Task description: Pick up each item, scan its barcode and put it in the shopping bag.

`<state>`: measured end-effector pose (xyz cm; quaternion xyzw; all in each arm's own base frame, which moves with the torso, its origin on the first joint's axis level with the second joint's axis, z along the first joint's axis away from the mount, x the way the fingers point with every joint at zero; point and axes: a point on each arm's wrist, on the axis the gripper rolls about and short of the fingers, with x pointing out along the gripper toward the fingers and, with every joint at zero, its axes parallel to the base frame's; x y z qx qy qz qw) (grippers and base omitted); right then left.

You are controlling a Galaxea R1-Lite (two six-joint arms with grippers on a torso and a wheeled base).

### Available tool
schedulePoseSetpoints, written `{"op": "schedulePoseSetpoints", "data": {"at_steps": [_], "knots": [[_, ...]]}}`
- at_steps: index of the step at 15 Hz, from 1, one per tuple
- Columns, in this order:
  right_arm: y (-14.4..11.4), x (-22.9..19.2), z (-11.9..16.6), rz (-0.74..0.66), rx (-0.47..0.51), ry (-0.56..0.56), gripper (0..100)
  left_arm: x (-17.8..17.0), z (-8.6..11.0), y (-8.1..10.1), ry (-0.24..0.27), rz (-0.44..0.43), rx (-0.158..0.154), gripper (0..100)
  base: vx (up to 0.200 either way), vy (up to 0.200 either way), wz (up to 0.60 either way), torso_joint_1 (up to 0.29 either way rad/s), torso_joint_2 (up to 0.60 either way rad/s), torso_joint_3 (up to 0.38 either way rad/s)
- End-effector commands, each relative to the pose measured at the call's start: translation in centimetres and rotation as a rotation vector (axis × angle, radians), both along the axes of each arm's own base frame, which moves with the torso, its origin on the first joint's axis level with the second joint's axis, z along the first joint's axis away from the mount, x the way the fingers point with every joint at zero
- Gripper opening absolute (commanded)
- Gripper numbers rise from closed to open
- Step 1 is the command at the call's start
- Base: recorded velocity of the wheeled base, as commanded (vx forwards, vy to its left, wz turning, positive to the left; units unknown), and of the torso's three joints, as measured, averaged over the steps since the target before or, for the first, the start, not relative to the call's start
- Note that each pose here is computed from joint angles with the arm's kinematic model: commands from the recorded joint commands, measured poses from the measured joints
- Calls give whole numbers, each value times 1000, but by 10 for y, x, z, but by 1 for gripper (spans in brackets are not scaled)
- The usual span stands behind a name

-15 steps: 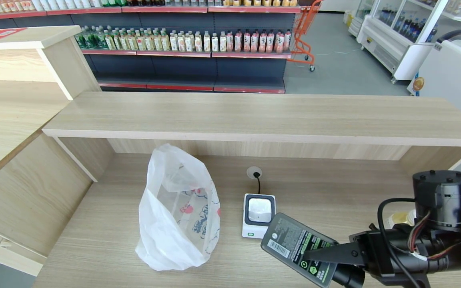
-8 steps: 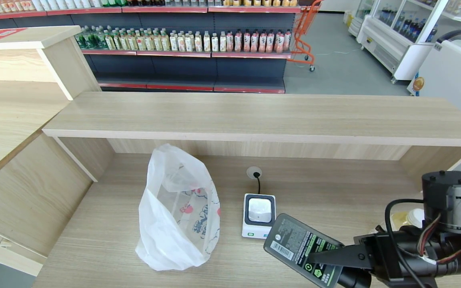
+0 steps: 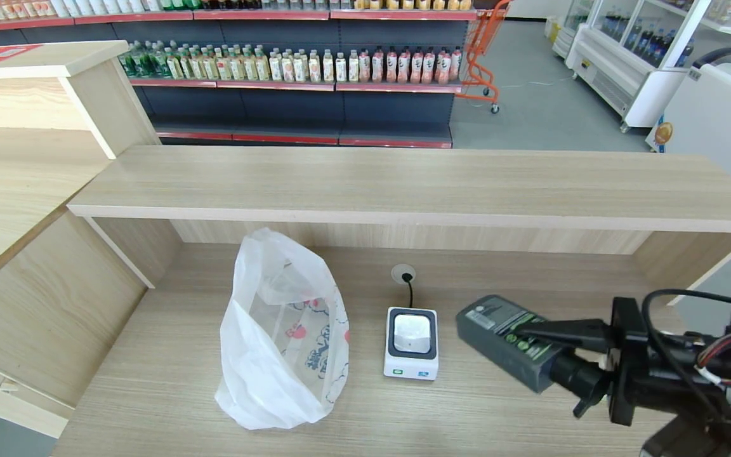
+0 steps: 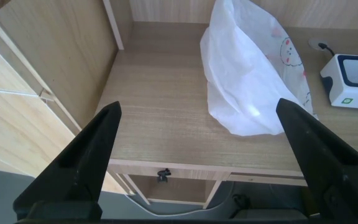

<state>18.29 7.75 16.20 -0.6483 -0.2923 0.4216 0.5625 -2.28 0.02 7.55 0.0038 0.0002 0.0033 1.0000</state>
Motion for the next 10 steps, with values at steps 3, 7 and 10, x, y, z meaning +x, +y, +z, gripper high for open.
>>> {"op": "schedulePoseSetpoints", "data": {"at_steps": [3,7,10], "knots": [[-43,-16,22,-338,392,416,0,0,0,0,0,0,0,100,0,0,0,0,0,0],[-50,0,21,-500,905,1089,0,0,0,0,0,0,0,100,0,0,0,0,0,0],[-49,16,11,-548,1058,1339,0,0,0,0,0,1,0,100,0,0,0,0,0,0]]}}
